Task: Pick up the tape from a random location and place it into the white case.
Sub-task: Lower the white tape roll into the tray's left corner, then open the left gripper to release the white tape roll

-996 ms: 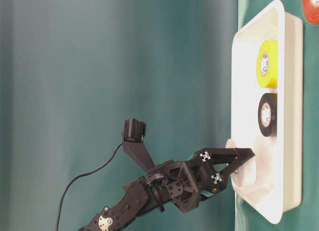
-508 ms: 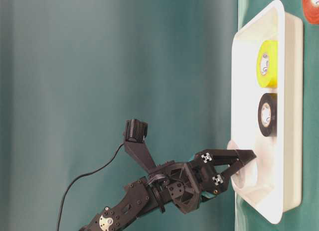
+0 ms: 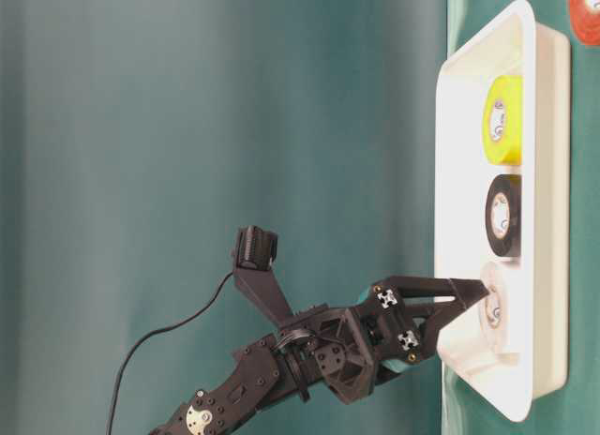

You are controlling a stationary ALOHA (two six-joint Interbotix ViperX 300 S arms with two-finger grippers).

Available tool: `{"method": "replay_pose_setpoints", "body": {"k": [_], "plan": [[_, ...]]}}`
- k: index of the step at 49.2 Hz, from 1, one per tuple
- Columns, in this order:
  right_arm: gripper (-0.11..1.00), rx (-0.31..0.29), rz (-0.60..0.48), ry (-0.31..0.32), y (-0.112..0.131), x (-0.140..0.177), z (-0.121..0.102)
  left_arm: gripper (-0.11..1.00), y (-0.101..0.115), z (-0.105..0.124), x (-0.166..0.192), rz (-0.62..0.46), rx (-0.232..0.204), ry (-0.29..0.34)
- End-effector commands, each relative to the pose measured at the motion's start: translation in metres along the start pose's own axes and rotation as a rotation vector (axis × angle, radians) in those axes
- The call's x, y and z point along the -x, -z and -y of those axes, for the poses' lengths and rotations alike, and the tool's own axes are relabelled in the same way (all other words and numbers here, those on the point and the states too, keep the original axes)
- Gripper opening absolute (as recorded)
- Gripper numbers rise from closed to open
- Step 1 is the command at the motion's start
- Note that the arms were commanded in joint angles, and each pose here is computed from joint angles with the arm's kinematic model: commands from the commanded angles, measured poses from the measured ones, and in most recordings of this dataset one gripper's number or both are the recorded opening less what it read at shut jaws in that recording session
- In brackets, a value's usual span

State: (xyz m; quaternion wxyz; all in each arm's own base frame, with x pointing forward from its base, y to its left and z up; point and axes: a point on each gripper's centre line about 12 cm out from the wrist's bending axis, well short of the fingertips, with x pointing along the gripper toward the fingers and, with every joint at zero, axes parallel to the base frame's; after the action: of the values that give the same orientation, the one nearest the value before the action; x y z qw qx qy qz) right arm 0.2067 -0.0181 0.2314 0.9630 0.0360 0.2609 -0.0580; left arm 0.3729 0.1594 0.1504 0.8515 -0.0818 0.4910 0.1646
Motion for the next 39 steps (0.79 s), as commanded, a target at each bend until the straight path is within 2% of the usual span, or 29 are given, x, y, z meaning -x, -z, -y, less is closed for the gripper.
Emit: {"method": "replay_pose_setpoints", "body": {"k": [1, 15, 34, 39], "plan": [[0.90, 0.001, 0.018, -0.001, -0.007, 0.001, 0.000, 1.00, -0.008, -0.001, 0.010, 0.031, 0.004, -0.001], [0.90, 0.000, 0.017, 0.000, -0.007, 0.001, 0.000, 1.00, -0.013, -0.001, 0.023, 0.028, 0.003, -0.001], [0.90, 0.000, 0.012, 0.001, -0.007, 0.001, 0.000, 1.00, -0.043, -0.003, 0.085, 0.060, -0.001, -0.003], [0.90, 0.001, 0.009, 0.001, -0.006, 0.001, 0.000, 1.00, -0.053, -0.002, 0.108, 0.072, -0.018, -0.004]]}}
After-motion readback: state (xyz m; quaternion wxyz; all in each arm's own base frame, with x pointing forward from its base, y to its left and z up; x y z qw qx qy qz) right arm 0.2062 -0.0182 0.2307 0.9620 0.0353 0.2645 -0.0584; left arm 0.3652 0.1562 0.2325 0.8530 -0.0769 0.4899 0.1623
